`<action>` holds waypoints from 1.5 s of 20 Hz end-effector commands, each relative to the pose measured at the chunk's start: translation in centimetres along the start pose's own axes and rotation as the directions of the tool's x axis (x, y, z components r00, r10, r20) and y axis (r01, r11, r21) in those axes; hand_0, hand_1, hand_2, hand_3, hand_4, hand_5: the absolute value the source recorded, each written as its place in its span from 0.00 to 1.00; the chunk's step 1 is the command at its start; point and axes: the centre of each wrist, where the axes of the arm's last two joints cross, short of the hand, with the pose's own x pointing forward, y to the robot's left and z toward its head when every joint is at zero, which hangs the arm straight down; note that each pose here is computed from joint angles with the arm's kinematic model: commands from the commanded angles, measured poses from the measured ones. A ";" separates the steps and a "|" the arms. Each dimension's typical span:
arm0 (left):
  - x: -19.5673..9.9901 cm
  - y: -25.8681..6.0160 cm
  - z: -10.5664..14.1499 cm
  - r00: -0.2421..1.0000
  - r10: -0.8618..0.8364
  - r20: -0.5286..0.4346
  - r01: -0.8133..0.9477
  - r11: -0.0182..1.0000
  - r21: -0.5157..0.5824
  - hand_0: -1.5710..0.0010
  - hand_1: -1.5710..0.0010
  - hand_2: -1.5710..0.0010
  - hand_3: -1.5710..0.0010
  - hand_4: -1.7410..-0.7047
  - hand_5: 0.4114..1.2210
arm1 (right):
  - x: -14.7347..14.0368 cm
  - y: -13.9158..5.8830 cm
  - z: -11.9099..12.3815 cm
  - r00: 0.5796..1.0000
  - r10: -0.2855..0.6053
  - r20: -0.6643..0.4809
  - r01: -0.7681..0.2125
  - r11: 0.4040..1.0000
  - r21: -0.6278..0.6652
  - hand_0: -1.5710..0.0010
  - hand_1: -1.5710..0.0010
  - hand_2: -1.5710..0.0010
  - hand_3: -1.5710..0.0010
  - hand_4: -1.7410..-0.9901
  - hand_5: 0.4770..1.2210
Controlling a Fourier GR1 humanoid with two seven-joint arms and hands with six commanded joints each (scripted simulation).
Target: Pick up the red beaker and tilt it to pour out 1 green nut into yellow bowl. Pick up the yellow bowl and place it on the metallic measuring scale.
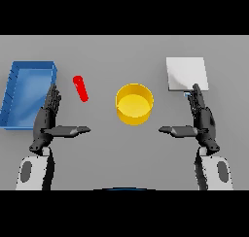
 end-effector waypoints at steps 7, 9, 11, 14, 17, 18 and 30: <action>0.5 0.1 -0.4 0.997 -0.075 0.013 0.076 0.997 -0.034 1.00 1.00 1.00 1.00 0.52 0.30 | 0.3 -0.8 0.8 0.987 0.148 0.067 -0.149 0.989 0.005 1.00 1.00 1.00 1.00 0.66 0.27; 1.5 0.3 0.4 0.988 -0.151 0.038 0.153 0.987 -0.055 1.00 1.00 1.00 1.00 0.51 0.30 | 0.5 -0.6 2.3 0.953 0.267 0.144 -0.273 0.962 0.024 1.00 1.00 1.00 1.00 0.67 0.27; 1.9 0.0 0.8 0.985 -0.171 0.016 0.172 0.982 -0.072 1.00 1.00 1.00 1.00 0.50 0.30 | 1.2 -0.2 2.5 0.940 0.308 0.145 -0.314 0.949 0.022 1.00 1.00 1.00 1.00 0.67 0.27; 2.3 -0.3 0.8 0.982 -0.189 0.020 0.190 0.978 -0.084 1.00 1.00 1.00 1.00 0.49 0.31 | 1.4 0.0 2.7 0.941 0.300 0.157 -0.308 0.951 0.026 1.00 1.00 1.00 1.00 0.66 0.27; 1.6 -0.9 0.0 0.981 -0.196 -0.005 0.195 0.974 -0.114 1.00 1.00 1.00 1.00 0.45 0.35 | 1.2 0.2 2.9 0.954 0.260 0.150 -0.270 0.962 0.050 1.00 1.00 1.00 1.00 0.63 0.27; 1.3 -1.0 -0.5 0.982 -0.188 -0.016 0.184 0.975 -0.122 1.00 1.00 1.00 1.00 0.42 0.36 | 1.4 0.3 2.9 0.956 0.248 0.156 -0.259 0.964 0.053 1.00 1.00 1.00 1.00 0.62 0.27; -1.4 -1.7 -7.1 0.975 -0.205 -0.085 0.193 0.973 -0.126 1.00 1.00 1.00 1.00 0.39 0.38 | 1.3 0.0 2.6 0.964 0.225 0.139 -0.233 0.972 0.042 1.00 1.00 1.00 1.00 0.53 0.28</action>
